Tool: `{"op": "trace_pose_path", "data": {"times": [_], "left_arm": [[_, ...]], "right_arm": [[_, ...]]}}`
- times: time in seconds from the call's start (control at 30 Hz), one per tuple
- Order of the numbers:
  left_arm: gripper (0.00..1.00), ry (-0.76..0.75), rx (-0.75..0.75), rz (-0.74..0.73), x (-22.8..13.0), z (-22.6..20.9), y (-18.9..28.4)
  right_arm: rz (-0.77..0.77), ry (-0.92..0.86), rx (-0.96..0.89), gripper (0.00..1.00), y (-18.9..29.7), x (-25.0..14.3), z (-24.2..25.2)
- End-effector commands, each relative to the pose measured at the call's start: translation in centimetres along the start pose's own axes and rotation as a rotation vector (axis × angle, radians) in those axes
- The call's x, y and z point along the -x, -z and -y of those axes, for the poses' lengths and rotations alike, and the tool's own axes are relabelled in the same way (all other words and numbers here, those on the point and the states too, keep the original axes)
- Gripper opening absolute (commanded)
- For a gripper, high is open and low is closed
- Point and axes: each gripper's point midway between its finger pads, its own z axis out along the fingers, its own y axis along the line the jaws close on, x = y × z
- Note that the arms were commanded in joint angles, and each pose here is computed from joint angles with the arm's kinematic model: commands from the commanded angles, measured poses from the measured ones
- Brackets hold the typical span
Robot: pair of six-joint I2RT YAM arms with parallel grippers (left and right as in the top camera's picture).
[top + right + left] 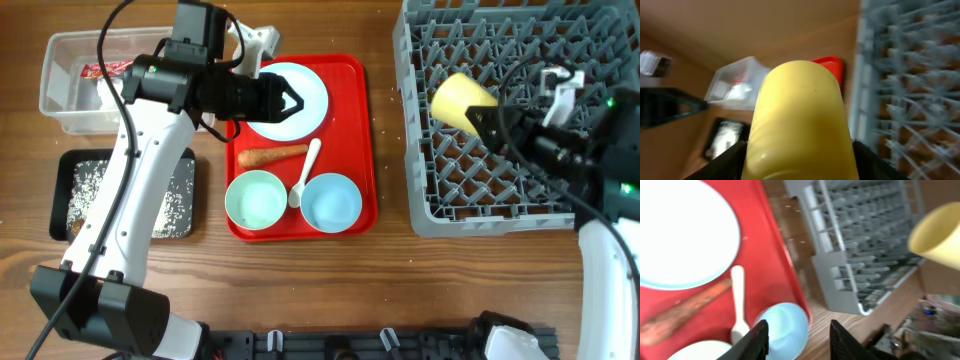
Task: Sort waste into correct bins and load items into the dishwasher rack
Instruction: 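Carry the yellow cup with the right gripper and lower it into the rack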
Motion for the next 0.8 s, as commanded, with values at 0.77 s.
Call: {"op": "trace_pose_path", "data": {"times": [0.77], "left_arm": [[0.41,0.0,0.192,0.011,0.1,-3.3,0.2]], "right_arm": [[-0.442,-0.391,-0.816,0.47,5.8,-9.9,11.2]]}}
